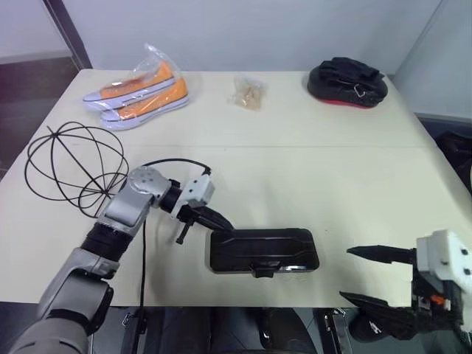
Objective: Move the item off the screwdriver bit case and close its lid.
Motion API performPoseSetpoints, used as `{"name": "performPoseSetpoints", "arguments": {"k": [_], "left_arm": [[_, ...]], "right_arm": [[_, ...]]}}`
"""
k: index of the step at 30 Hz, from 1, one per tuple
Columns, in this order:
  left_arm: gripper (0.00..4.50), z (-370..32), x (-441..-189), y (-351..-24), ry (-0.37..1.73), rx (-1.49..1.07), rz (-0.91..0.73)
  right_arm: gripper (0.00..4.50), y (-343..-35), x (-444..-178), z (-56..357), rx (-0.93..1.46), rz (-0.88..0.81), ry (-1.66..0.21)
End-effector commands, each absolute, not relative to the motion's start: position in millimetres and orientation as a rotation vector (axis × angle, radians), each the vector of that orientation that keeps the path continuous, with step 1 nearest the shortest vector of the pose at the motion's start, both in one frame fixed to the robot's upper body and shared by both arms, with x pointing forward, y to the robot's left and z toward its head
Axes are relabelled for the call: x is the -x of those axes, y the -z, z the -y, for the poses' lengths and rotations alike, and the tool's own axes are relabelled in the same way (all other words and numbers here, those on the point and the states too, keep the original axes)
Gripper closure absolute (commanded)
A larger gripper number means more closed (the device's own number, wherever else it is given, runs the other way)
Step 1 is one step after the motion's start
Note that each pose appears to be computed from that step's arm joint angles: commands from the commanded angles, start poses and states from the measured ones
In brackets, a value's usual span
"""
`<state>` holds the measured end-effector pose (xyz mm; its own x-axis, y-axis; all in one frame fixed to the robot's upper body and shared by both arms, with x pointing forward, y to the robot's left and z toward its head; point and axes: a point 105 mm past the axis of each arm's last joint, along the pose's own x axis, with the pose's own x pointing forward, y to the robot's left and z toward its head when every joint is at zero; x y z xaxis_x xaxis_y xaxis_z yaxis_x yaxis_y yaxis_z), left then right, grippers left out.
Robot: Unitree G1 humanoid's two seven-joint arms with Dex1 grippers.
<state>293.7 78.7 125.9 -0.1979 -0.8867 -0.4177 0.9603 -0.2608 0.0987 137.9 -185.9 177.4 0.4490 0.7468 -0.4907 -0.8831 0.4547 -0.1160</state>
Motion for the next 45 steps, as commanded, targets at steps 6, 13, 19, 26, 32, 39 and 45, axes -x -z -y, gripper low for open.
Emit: {"name": "performPoseSetpoints", "arguments": {"k": [6,13,19,26,32,39,45], "left_arm": [[4.5,-52.2,-335.3,-145.0,1.702,-0.544,-0.081],[4.5,-35.7,-329.7,-123.9,1.825,-0.65,-0.153],[4.5,-22.6,-318.1,-107.7,1.913,-0.737,-0.161],[4.5,-5.2,-310.5,-104.6,1.951,-0.731,-0.126],[4.5,-6.3,-305.3,-99.6,1.982,-0.722,-0.149],[4.5,-12.4,-288.9,-85.0,2.033,-0.728,-0.183],[4.5,-9.3,-289.8,-84.8,2.006,-0.716,-0.161]], "right_arm": [[3.81,-147.7,-133.0,151.3,0.408,-0.389,-1.126],[4.41,-112.9,-145.3,118.8,0.505,-0.38,-1.139],[4.41,-90.5,-178.3,99.5,0.624,-0.344,-1.031],[4.41,-80.9,-183.8,95.5,0.669,-0.348,-1.02],[4.41,-74.3,-203.0,109.2,0.836,-0.291,-0.9],[4.41,-89.6,-218.3,108.4,0.976,-0.158,-0.738],[4.41,-94.0,-213.1,97.0,0.876,-0.158,-0.793]]}}
